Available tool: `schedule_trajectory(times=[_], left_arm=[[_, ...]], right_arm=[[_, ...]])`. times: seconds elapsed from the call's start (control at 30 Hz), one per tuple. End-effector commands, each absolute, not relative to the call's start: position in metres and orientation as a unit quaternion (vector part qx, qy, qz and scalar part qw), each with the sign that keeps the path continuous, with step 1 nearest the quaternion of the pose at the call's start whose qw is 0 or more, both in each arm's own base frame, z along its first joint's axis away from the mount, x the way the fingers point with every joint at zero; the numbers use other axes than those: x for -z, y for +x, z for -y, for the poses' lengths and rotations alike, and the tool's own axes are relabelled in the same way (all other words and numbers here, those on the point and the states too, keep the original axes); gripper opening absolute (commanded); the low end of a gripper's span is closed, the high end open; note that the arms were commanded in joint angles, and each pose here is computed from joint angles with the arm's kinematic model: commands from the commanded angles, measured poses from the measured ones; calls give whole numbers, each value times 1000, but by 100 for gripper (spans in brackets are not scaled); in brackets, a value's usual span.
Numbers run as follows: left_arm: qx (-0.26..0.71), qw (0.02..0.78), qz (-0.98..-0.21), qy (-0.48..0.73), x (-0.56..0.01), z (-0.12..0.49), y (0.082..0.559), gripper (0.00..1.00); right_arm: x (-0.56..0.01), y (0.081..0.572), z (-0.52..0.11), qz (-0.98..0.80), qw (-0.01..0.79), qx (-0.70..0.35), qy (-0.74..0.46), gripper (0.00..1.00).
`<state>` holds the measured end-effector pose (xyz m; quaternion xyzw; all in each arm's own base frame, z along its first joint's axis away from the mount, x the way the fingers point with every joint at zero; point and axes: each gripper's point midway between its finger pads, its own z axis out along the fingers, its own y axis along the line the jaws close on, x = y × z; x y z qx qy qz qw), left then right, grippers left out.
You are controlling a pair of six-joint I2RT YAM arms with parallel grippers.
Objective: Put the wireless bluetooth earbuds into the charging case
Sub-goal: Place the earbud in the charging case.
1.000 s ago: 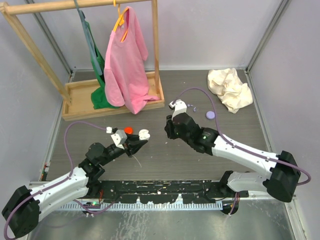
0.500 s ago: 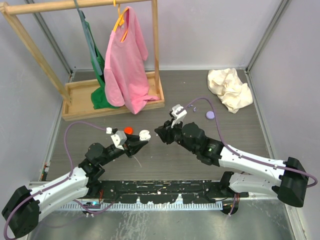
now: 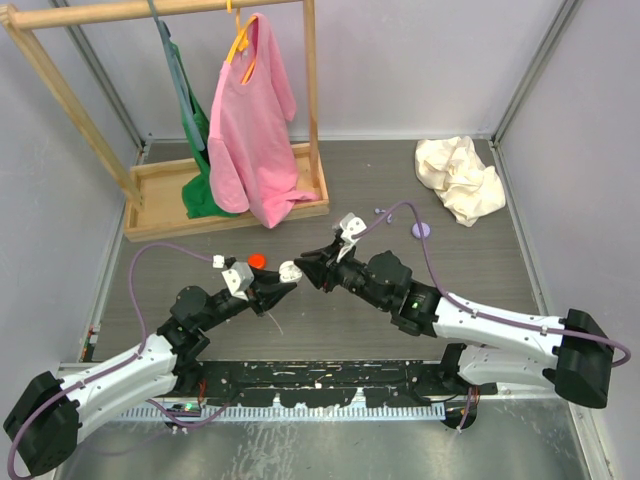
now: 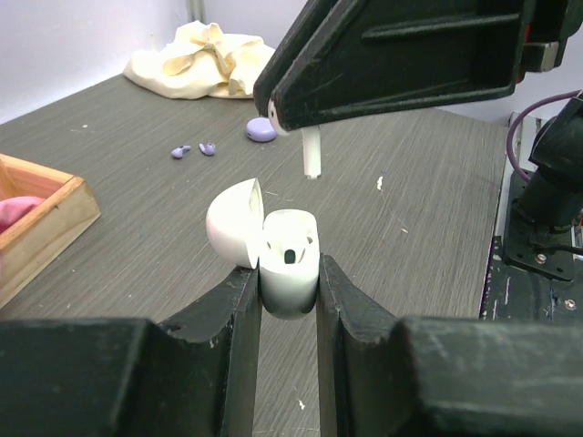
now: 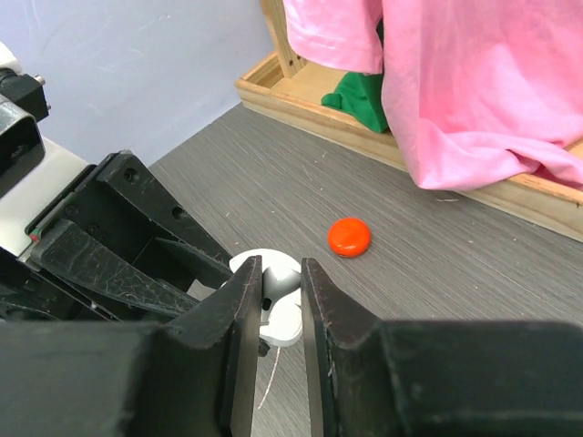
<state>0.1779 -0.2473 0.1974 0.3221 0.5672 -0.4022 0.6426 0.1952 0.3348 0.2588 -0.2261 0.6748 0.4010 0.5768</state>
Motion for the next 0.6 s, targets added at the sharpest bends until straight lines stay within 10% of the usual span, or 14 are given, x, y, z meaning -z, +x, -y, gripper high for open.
schedule_trajectory(times=[0.0, 0.57], left_arm=[[412, 671, -528, 318, -222, 248, 175, 0], [412, 677, -527, 308, -225, 245, 175, 0]], right_arm=[[-276, 191, -346, -642, 597, -421, -234, 27], [-256, 188, -352, -650, 591, -413, -243, 27]])
